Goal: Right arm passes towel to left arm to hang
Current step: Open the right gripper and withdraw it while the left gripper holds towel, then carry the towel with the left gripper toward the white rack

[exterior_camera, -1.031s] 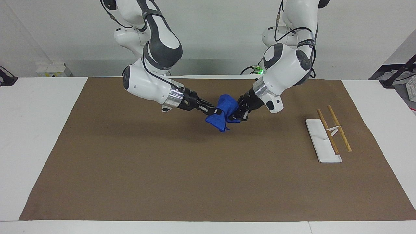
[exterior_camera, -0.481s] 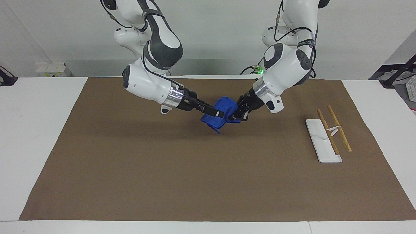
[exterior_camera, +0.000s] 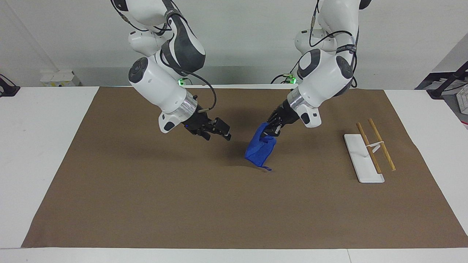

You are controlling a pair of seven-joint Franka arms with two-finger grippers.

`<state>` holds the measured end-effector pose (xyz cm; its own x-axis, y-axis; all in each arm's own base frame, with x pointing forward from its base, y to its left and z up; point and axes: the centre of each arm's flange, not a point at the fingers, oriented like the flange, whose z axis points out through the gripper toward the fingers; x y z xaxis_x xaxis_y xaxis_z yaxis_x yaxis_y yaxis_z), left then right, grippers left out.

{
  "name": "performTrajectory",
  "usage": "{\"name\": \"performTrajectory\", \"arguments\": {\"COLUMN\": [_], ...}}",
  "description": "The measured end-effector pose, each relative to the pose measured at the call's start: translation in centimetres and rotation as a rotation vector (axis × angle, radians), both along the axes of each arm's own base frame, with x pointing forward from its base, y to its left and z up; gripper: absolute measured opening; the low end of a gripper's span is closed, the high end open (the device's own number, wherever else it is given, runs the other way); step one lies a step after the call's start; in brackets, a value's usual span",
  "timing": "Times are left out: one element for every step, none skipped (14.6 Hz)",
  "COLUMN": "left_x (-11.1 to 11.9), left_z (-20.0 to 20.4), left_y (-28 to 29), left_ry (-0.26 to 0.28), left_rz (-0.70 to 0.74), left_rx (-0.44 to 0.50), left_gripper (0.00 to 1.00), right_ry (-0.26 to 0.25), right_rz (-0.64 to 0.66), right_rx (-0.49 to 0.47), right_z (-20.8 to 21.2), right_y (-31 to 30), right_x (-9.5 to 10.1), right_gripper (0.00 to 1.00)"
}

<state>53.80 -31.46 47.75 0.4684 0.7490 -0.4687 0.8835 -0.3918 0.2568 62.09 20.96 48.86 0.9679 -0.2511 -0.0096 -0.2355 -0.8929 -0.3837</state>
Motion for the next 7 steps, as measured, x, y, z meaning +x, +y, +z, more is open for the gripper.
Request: {"name": "performTrajectory", "arguments": {"left_x": [0.4, 0.9, 1.4, 1.9, 2.4, 2.9, 3.4], "left_z": [-0.1, -0.3, -0.5, -0.7, -0.8, -1.0, -1.2], "left_y": [0.8, 1.7, 2.8, 3.9, 5.0, 6.3, 7.7], "left_ry": [-0.026, -0.049, -0.071, -0.092, -0.108, -0.118, -0.124], "left_rz": [-0.025, -0.046, -0.067, -0.087, -0.106, -0.125, -0.141], "left_rx": [0.019, 0.045, 0.074, 0.102, 0.120, 0.132, 0.141], "left_gripper": [0.02, 0.02, 0.02, 0.02, 0.02, 0.02, 0.02], "right_ry": [-0.034, -0.060, -0.075, -0.078, -0.067, -0.044, -0.021], "right_rz": [0.028, 0.047, 0.060, 0.063, 0.054, 0.043, 0.035], "right_rx": [-0.085, -0.157, -0.222, -0.277, -0.314, -0.338, -0.359], "right_z": [0.0, 0.1, 0.5, 1.2, 2.1, 3.2, 4.6], "right_y": [-1.8, -3.8, -5.9, -8.0, -10.0, -12.1, -13.8], "right_x": [0.5, 1.1, 1.4, 1.6, 1.6, 1.4, 1.1], "right_gripper": [1.00, 1.00, 1.00, 1.00, 1.00, 1.00, 1.00]}}
